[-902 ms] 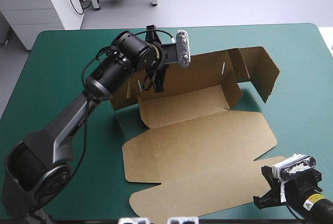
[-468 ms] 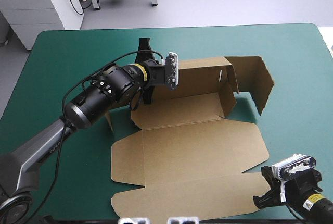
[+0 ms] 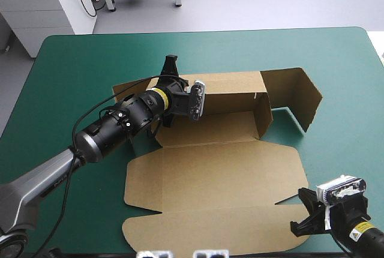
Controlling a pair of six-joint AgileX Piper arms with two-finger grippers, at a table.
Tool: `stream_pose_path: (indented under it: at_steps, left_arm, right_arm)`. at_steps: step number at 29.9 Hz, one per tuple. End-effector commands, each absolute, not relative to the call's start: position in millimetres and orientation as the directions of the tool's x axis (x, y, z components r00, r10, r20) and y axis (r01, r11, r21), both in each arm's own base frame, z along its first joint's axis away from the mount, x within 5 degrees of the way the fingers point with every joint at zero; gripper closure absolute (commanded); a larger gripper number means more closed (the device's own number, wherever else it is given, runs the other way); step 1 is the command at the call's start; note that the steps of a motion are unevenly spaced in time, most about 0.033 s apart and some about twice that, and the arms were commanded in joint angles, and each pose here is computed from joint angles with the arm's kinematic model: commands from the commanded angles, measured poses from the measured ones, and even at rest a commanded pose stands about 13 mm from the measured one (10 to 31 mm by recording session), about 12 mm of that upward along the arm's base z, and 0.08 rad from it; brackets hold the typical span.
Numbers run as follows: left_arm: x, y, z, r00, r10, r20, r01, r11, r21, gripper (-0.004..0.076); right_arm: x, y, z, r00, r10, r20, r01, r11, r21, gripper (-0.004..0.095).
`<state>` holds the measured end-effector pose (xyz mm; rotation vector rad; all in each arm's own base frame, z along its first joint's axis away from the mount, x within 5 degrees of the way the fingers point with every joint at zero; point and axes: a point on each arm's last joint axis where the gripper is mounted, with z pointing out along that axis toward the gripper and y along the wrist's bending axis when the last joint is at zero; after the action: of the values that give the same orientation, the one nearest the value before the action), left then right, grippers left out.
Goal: Fold the box
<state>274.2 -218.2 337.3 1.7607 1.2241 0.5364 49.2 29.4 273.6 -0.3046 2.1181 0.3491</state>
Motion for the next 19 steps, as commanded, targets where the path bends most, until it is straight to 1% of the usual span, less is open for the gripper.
stream_pose_path:
  at_steps: [1, 5, 7, 11, 14, 17, 19]
  left_arm:
    - [265, -213, 355, 0.473, 0.873, -0.118, 0.409, -0.099, 0.907, 0.0733]
    - [260, -211, 348, 0.503, 0.86, -0.087, 0.378, -0.128, 0.917, 0.0733]
    - [259, -210, 344, 0.502, 0.861, -0.083, 0.386, -0.137, 0.912, 0.0733]
    - [257, -209, 340, 0.492, 0.863, -0.118, 0.409, -0.11, 0.906, 0.0733]
    - [257, -209, 340, 0.491, 0.863, -0.121, 0.411, -0.107, 0.905, 0.0733]
    - [257, -209, 339, 0.488, 0.864, -0.123, 0.416, -0.106, 0.903, 0.0733]
    - [257, -209, 339, 0.477, 0.867, -0.141, 0.429, -0.09, 0.899, 0.0733]
  right_arm:
    - [54, 30, 292, -0.446, -0.029, -0.895, -0.338, 0.931, 0.138, 0.0925]
    - [58, 30, 307, -0.413, -0.016, -0.911, -0.334, 0.933, 0.135, 0.0925]
    - [61, 30, 317, -0.395, -0.004, -0.919, -0.331, 0.933, 0.138, 0.0924]
    - [75, 31, 342, -0.386, -0.014, -0.922, -0.327, 0.937, 0.123, 0.092]
    - [91, 32, 360, -0.384, -0.049, -0.922, -0.326, 0.942, 0.086, 0.092]
    - [109, 32, 379, -0.353, -0.075, -0.933, -0.307, 0.951, 0.04, 0.092]
    - [121, 33, 395, -0.327, -0.058, -0.943, -0.289, 0.957, 0.041, 0.092]
